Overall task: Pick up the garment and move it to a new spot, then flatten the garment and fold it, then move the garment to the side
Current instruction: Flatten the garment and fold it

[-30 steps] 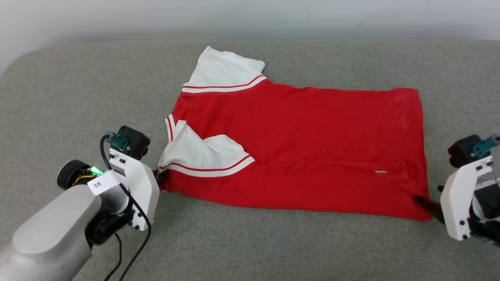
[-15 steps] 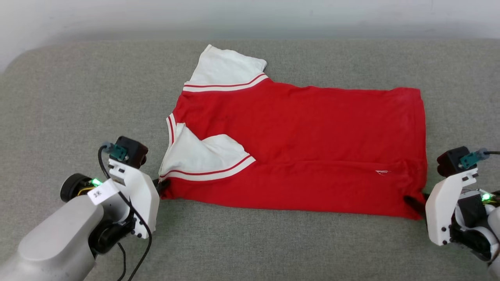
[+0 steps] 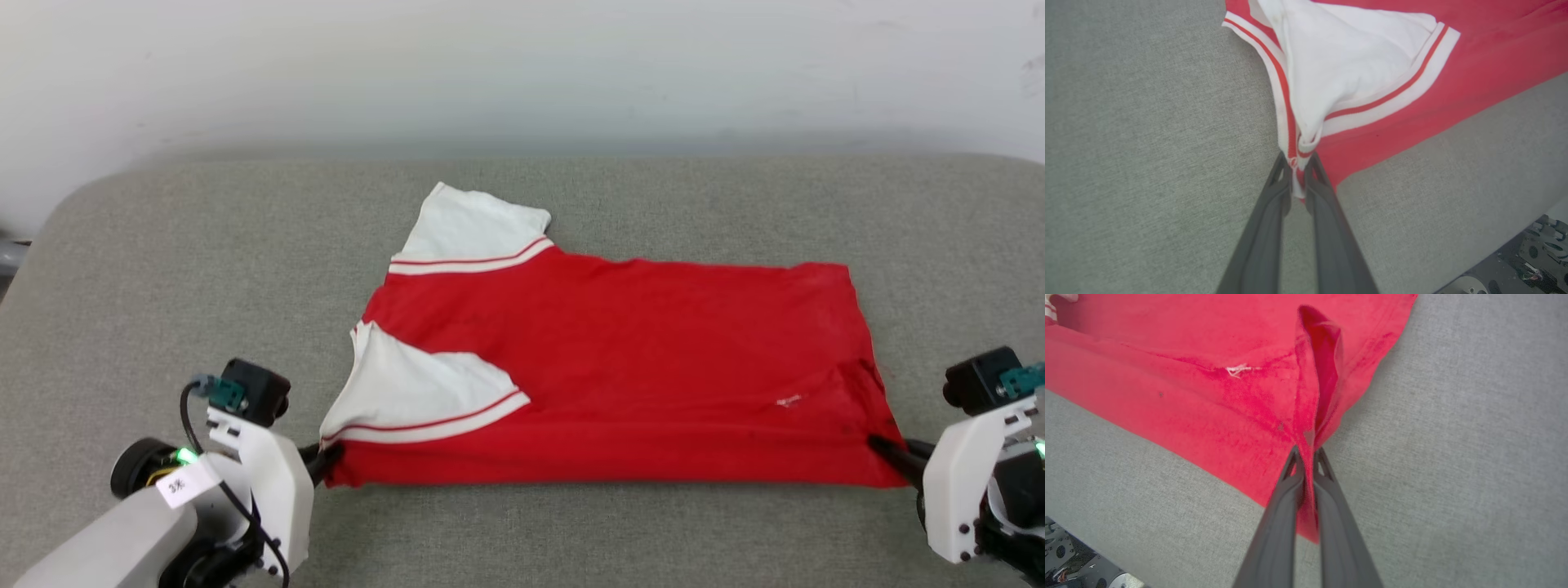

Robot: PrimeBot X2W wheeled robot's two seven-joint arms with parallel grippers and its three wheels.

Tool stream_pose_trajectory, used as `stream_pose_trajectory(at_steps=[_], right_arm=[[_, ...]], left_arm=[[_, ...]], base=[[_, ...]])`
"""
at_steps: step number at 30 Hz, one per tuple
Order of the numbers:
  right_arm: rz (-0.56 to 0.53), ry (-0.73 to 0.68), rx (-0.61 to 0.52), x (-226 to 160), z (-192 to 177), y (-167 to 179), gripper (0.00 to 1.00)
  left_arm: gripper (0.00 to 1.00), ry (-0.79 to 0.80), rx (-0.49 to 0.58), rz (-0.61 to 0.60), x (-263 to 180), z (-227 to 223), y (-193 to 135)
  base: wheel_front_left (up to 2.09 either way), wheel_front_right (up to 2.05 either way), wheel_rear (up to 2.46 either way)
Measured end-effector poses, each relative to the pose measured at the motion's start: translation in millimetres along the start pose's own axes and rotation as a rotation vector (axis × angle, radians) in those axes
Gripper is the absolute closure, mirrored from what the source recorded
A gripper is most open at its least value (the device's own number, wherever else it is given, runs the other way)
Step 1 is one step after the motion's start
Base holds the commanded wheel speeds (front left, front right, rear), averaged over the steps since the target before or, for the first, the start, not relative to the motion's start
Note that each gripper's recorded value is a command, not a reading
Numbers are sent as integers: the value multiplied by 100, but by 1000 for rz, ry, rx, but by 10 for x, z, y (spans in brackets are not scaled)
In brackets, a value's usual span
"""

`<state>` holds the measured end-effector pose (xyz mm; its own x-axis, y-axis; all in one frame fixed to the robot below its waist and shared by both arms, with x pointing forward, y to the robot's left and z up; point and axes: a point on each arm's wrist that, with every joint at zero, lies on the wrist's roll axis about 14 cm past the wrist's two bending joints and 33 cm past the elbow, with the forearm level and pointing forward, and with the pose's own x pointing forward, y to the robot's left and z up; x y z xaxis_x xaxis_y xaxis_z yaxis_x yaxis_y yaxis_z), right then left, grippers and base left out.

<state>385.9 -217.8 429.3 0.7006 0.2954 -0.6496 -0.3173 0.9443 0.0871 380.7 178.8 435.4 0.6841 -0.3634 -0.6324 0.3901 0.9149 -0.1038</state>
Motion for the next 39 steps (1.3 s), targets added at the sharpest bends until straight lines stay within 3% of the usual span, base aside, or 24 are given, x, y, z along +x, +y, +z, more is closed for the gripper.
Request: stream_pose_trajectory(at_steps=[10,22,23,24,25,31,39], right_arm=[[-10,49,47,-270,-317,-22,100],[-41,178,105,-65,-787,-4,100],[-44,164,105,-59,-777,-2,88],[-49,141,114,-53,-754,-1,47],[-52,119,109,-55,-724,0,0],[-96,-94,76,-173,-336,-72,0],[-183,-484,32,-490,436,-144,0]], left_arm=[[100,79,-36,-18,-155,-404,-197],[100,211,-93,-19,61,-819,-168],[81,200,-96,-16,64,-806,-163],[16,191,-96,-13,60,-794,-155],[0,181,-90,-8,51,-777,-148],[0,70,-43,24,-68,-489,-80],[0,-236,52,111,-172,500,142]], base=[[0,0,0],[0,0,0],[0,0,0],[0,0,0],[0,0,0],[0,0,0],[0,0,0]])
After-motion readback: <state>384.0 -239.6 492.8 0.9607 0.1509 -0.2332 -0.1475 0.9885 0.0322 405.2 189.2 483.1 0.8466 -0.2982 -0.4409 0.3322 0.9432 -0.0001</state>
